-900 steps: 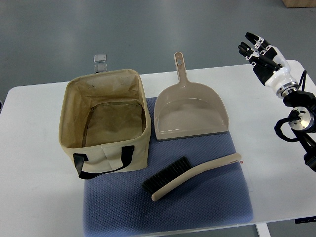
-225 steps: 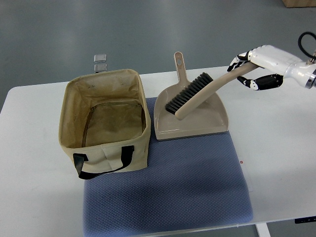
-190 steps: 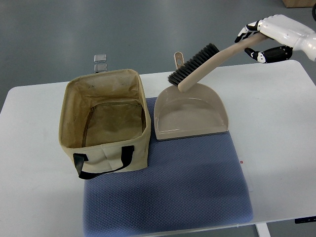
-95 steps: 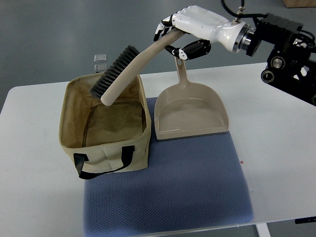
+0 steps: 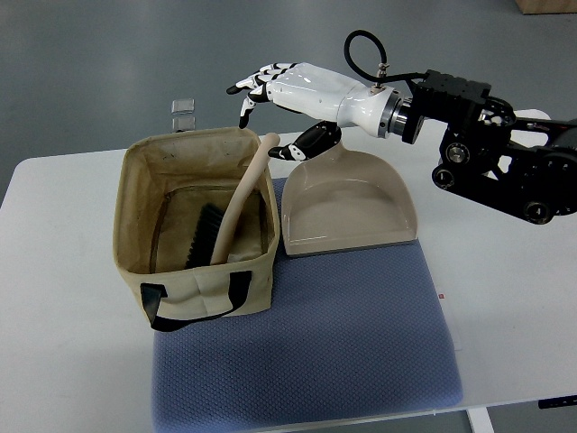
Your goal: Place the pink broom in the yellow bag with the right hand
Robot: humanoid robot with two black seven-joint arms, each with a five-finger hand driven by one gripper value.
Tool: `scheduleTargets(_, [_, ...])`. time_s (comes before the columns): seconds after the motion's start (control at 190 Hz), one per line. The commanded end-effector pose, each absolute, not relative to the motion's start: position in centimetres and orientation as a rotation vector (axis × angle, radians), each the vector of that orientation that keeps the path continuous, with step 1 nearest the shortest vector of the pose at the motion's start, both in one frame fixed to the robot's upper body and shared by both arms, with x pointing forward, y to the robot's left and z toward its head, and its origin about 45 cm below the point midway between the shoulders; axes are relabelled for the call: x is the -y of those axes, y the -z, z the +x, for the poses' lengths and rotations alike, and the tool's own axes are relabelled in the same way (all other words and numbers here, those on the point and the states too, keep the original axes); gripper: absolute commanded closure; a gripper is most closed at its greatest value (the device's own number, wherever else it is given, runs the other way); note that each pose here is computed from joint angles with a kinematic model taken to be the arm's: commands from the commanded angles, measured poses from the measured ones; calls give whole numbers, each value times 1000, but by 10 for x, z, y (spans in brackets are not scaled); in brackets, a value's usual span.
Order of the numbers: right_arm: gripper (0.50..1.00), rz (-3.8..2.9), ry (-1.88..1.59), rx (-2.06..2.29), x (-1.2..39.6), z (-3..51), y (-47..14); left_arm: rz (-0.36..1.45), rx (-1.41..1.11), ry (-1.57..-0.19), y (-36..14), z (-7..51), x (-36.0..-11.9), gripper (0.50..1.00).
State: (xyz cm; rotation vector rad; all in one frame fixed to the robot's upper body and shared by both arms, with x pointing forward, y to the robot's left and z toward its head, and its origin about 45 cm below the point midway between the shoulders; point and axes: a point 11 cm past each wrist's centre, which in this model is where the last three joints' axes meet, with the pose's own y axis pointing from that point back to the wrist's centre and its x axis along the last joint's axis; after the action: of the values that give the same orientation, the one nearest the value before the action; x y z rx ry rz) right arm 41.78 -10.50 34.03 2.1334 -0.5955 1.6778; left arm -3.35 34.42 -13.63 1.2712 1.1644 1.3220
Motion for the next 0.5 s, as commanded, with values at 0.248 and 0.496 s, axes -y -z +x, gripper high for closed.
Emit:
scheduleTargets(0.248, [583,2307,-1272,1190,175,444,-360,1271,-1165,-1323,136,-34,-344,500])
scheduleTargets(0.496, [585,2368,-617,1752,258,456,-336,1271,-1165,-1323,136,-34,-344,500])
